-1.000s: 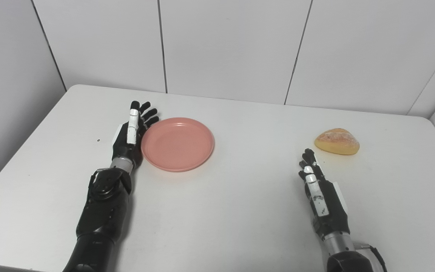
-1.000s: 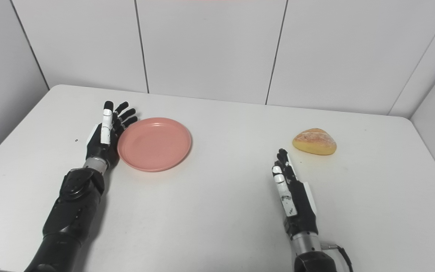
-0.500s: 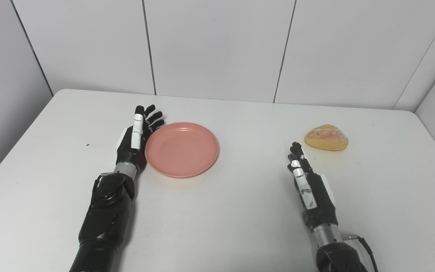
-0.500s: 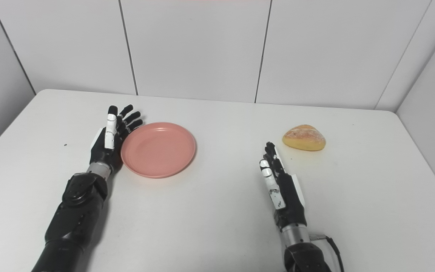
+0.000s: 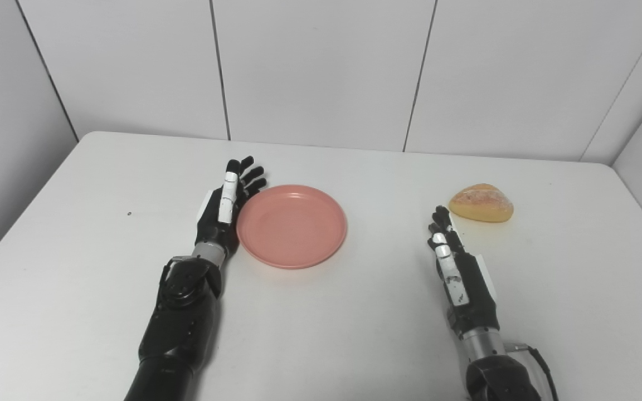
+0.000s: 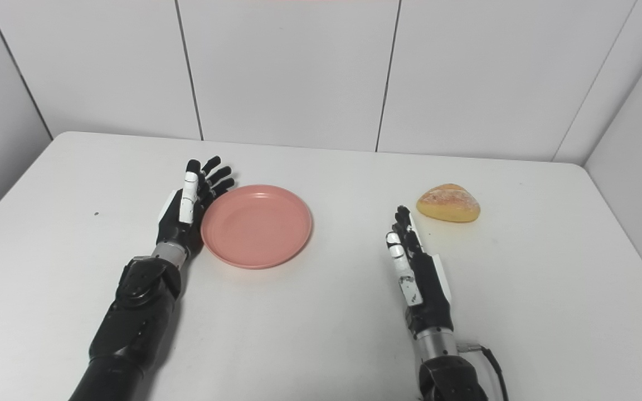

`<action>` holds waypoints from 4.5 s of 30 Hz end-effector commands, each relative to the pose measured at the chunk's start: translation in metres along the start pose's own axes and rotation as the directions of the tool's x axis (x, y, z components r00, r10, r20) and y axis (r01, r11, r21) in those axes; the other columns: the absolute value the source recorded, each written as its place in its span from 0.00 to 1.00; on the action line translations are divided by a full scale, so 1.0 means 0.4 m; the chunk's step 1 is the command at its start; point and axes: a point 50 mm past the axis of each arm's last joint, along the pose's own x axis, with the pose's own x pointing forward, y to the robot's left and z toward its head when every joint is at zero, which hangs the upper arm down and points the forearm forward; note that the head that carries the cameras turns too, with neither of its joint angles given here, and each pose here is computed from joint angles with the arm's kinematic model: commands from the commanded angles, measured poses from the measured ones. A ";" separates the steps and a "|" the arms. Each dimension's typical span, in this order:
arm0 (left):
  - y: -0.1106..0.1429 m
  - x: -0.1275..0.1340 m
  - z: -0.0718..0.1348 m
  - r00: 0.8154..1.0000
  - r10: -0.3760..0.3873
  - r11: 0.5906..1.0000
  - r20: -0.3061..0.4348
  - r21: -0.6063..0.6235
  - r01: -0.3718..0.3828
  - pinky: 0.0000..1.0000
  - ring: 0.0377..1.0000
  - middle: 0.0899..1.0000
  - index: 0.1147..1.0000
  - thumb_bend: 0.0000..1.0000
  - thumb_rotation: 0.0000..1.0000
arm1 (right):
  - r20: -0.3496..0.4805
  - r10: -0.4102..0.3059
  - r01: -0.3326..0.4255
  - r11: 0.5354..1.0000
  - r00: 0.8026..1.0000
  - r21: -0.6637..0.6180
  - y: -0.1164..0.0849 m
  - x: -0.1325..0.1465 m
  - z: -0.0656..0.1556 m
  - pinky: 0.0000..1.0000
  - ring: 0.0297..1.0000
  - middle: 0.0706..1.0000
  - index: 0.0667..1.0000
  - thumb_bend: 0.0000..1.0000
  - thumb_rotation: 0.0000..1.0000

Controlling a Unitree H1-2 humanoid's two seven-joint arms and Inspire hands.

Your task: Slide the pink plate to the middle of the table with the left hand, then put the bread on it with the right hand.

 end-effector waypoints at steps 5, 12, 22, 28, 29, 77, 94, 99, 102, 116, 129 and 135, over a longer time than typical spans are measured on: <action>-0.048 0.008 0.005 0.999 -0.034 0.999 0.009 -0.008 0.034 0.91 0.88 0.87 0.88 0.79 1.00 | 0.033 0.006 -0.006 1.000 0.999 0.005 -0.004 -0.001 0.000 1.00 1.00 1.00 1.00 0.63 0.88; -0.078 0.001 0.000 0.998 -0.060 0.998 0.006 -0.014 0.060 0.95 0.88 0.88 0.90 0.77 1.00 | 0.036 0.002 -0.002 1.000 0.999 0.004 -0.004 -0.001 -0.001 1.00 1.00 1.00 1.00 0.61 0.89; -0.107 -0.009 -0.009 0.997 -0.082 0.997 -0.001 -0.009 0.082 0.97 0.87 0.88 0.90 0.78 1.00 | 0.036 -0.002 0.002 1.000 0.999 0.007 -0.001 0.000 -0.003 1.00 1.00 1.00 1.00 0.61 0.89; -0.126 -0.017 -0.012 0.995 -0.100 0.995 -0.002 -0.017 0.100 0.93 0.87 0.89 0.89 0.77 1.00 | 0.043 0.001 -0.001 1.000 0.999 -0.003 0.000 0.000 0.001 1.00 1.00 1.00 1.00 0.60 0.90; -0.128 -0.019 -0.012 0.995 -0.103 0.995 -0.002 -0.017 0.103 0.93 0.87 0.89 0.89 0.77 1.00 | 0.045 0.002 -0.002 1.000 0.999 -0.004 0.000 0.000 0.002 1.00 1.00 1.00 1.00 0.60 0.90; -0.196 -0.070 -0.050 0.988 -0.153 0.986 -0.016 -0.065 0.152 0.99 0.90 0.90 0.90 0.80 1.00 | 0.085 -0.032 0.032 0.999 0.996 -0.002 -0.010 0.005 0.026 1.00 0.98 0.98 0.98 0.63 0.86; -0.193 -0.060 -0.052 0.994 -0.109 0.990 0.015 -0.085 0.110 0.93 0.89 0.90 0.88 0.77 1.00 | 0.301 -0.018 0.094 0.966 0.953 -0.241 -0.070 0.020 0.158 0.93 0.96 0.95 0.94 0.65 0.77; -0.189 -0.055 -0.050 0.995 -0.101 0.991 0.024 -0.091 0.102 0.93 0.90 0.91 0.88 0.77 1.00 | 0.328 -0.034 0.137 0.945 0.944 -0.297 -0.102 0.037 0.199 0.91 0.92 0.95 0.94 0.62 0.72; -0.185 -0.053 -0.048 0.995 -0.092 0.992 0.025 -0.090 0.094 0.94 0.90 0.92 0.88 0.77 1.00 | 0.358 -0.045 0.165 0.935 0.933 -0.313 -0.125 0.049 0.220 0.87 0.89 0.92 0.92 0.60 0.68; -0.189 -0.050 -0.044 0.997 -0.071 0.995 0.011 -0.069 0.071 1.00 0.94 0.92 0.88 0.79 1.00 | 0.344 -0.061 0.205 0.894 0.937 -0.399 -0.251 0.109 0.270 0.91 0.95 0.93 0.91 0.65 0.53; -0.166 -0.058 -0.042 0.998 -0.058 0.996 0.017 -0.067 0.059 1.00 0.93 0.91 0.88 0.78 1.00 | 0.220 0.049 0.122 0.708 0.974 -0.696 -0.339 0.206 0.362 0.87 0.92 0.91 0.90 0.72 0.37; -0.151 -0.063 -0.041 0.997 -0.077 0.994 0.022 -0.074 0.078 1.00 0.94 0.93 0.90 0.77 1.00 | 0.185 0.063 0.099 0.656 0.981 -0.749 -0.331 0.247 0.366 0.84 0.90 0.90 0.90 0.70 0.36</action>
